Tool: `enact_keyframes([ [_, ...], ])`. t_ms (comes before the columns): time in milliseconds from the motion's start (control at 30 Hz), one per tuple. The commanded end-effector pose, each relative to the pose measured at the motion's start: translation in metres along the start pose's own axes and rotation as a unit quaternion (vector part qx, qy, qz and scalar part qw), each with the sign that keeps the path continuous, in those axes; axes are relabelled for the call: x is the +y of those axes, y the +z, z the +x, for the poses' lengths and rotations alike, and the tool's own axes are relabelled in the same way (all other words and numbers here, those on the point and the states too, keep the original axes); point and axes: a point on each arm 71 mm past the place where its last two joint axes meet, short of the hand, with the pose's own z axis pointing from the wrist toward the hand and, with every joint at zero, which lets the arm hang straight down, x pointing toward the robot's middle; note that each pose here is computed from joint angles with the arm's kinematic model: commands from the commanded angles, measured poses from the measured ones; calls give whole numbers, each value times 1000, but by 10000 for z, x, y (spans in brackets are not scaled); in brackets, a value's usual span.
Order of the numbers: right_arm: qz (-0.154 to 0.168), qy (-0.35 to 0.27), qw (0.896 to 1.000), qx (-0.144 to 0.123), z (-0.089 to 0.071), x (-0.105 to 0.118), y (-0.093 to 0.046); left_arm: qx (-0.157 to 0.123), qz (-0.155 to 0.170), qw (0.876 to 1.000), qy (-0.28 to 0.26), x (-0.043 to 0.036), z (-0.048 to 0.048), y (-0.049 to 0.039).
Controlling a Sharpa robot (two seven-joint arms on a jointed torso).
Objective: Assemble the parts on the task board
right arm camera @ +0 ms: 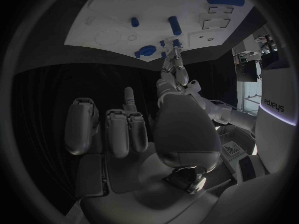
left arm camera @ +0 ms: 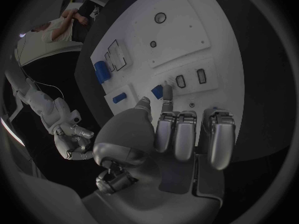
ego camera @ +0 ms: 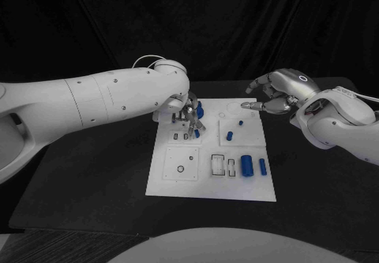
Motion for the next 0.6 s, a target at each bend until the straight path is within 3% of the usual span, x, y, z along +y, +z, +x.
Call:
enact_keyframes([
  [33,12,-1,1000,3,7,-20,1,3,12,1000,1,-26,11,17],
  [600,14,-2,1000,7,14,-29,8,13,8,1000,2,-30,54,78],
])
